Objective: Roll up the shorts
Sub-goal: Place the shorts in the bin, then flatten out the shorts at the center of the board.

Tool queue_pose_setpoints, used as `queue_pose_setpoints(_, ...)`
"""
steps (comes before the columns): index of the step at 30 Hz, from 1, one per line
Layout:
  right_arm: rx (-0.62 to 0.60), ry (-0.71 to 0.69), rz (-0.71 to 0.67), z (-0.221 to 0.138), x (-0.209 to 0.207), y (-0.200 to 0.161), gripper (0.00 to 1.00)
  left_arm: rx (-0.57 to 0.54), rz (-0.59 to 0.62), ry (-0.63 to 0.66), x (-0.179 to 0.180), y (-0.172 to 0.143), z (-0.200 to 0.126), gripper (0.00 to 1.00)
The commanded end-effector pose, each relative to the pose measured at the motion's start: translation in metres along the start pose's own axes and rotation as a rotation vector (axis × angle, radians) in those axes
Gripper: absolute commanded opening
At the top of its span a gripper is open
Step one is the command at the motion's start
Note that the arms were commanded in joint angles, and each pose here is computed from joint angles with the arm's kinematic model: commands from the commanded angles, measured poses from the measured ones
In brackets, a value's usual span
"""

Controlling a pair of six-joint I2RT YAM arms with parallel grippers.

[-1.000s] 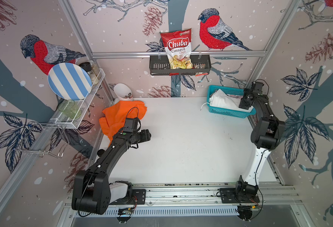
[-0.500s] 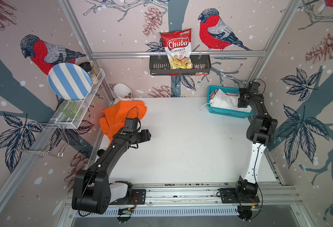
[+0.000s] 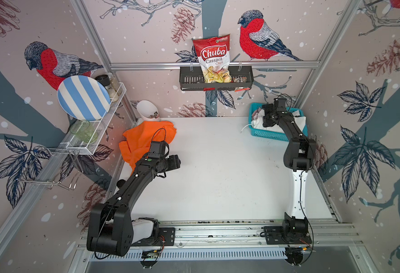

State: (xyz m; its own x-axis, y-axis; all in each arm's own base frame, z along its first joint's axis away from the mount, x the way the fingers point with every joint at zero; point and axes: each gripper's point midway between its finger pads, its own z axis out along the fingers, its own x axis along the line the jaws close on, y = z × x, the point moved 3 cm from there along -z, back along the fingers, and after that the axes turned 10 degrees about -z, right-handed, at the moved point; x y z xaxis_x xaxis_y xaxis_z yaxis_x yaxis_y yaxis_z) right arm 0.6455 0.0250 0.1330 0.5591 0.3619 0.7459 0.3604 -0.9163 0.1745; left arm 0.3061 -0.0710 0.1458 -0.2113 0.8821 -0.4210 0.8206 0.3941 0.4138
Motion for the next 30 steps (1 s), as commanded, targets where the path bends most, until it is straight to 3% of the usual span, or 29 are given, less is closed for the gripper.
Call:
queue_pose_setpoints(1,0.016,0.012,0.05,0.021,-0.009,-0.006,1.0,-0.081,-0.025,0.093,0.007,0.021,-0.006,0.73)
queue_pose_setpoints(6,0.043,0.066,0.052,0.018,0.002,0.002,1.0,-0.179,-0.056,0.258,0.024,0.06,-0.018,0.76)
queue_pose_setpoints(10,0.041,0.168,0.009,-0.028,0.043,0.015,1.0,-0.198,-0.089,0.409,0.053,0.093,-0.021,0.78)
queue_pose_setpoints(15,0.073,0.259,-0.078,-0.089,0.071,0.009,1.0,-0.126,-0.117,0.544,0.085,0.117,0.0,0.79)
queue_pose_setpoints(21,0.221,0.361,-0.303,-0.138,0.059,-0.061,1.0,-0.024,-0.164,0.606,0.111,0.13,0.042,0.8)
queue_pose_setpoints(27,0.341,0.404,-0.501,-0.175,-0.003,-0.147,1.0,0.143,-0.183,0.618,0.127,0.116,0.098,0.8)
queue_pose_setpoints(28,0.359,0.396,-0.526,-0.18,-0.016,-0.158,1.0,0.176,-0.187,0.608,0.13,0.11,0.112,0.79)
queue_pose_setpoints(30,0.384,0.399,-0.589,-0.191,-0.037,-0.174,1.0,0.226,-0.203,0.549,0.13,0.1,0.135,0.66)
